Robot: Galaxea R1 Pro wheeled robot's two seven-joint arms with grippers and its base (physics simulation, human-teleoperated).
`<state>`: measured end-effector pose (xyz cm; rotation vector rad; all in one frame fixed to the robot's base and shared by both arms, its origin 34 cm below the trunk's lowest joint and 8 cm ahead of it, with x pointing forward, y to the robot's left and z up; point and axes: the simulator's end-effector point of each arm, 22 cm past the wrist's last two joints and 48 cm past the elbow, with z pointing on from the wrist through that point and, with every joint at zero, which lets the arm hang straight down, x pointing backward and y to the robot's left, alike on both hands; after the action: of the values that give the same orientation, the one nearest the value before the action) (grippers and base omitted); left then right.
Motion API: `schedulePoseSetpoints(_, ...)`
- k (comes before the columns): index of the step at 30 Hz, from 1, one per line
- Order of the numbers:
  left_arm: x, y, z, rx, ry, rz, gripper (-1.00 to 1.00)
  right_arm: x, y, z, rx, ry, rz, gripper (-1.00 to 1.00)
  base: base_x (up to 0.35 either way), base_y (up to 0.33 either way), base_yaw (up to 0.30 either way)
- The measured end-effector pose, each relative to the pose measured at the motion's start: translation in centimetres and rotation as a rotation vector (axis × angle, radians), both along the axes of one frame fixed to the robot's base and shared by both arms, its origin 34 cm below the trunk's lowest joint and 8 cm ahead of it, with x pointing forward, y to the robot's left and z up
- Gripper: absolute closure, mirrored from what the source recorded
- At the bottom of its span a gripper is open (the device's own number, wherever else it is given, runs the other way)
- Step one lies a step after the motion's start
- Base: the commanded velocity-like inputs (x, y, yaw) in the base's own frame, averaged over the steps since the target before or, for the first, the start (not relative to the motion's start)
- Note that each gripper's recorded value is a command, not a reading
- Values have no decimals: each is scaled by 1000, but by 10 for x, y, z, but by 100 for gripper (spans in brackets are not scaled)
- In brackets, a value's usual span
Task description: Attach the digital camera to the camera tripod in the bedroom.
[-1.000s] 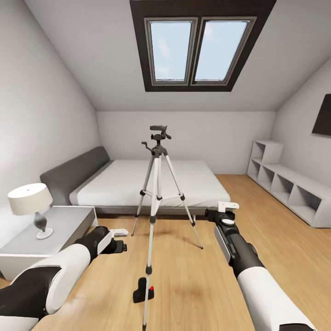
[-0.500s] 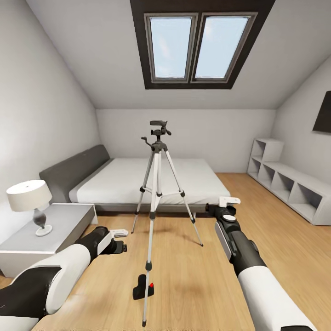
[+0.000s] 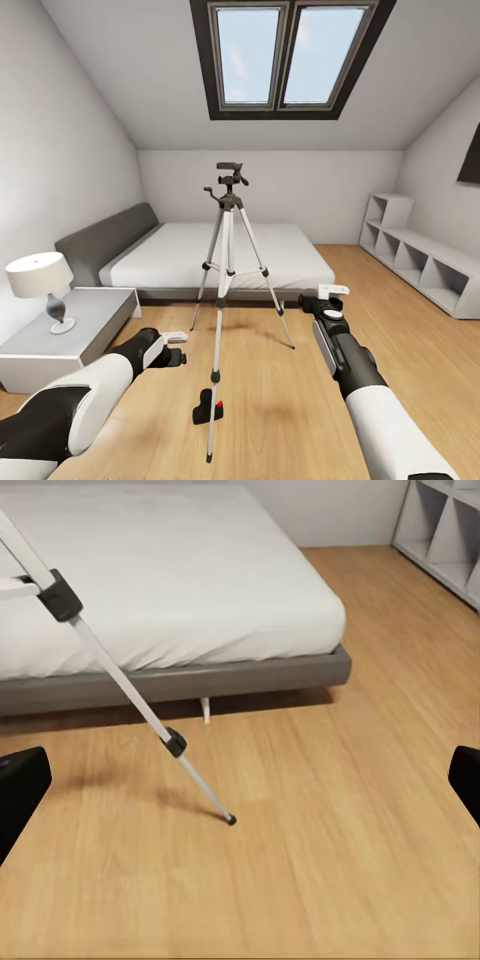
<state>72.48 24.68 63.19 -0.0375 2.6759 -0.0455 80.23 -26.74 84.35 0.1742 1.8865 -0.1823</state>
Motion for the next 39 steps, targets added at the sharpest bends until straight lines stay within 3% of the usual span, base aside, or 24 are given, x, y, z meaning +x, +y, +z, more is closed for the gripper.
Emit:
schedulePoseSetpoints(3, 4, -6, -3, -15, -13, -12, -100, 0, -2, -9, -2, 5, -3, -100, 0, 0, 0)
schedulePoseSetpoints(7, 32, -24, 24, -67, -106, -78, -100, -1, -2, -21, -3, 11, -3, -100, 0, 0, 0)
schedulePoseSetpoints(9, 40, -35, 40, -68, -122, -154, -100, -1, -2, -27, -4, 14, -2, -100, 0, 0, 0)
schedulePoseSetpoints(13, 44, -32, 75, -33, -119, -274, -100, -2, -2, -40, -4, 21, -3, -100, 0, 0, 0)
schedulePoseSetpoints(17, 45, -42, 112, -88, -160, -374, -100, -2, -3, -52, -4, 27, -3, -100, 0, 0, 0)
schedulePoseSetpoints(20, 35, -44, 117, -118, -148, -446, -100, -2, -3, -58, -4, 32, -4, -100, 0, 0, 0)
schedulePoseSetpoints(23, 19, -40, 104, -87, -89, -532, -100, -2, -5, -61, -4, 37, -7, -100, 0, 0, 0)
schedulePoseSetpoints(28, 4, -19, 82, -22, -17, -576, -100, -1, -8, -66, -7, 44, -10, -100, 0, 0, 0)
schedulePoseSetpoints(39, -3, -7, 65, 6, 27, -588, -100, 0, -11, -75, -13, 57, -12, -100, 0, 13, -83)
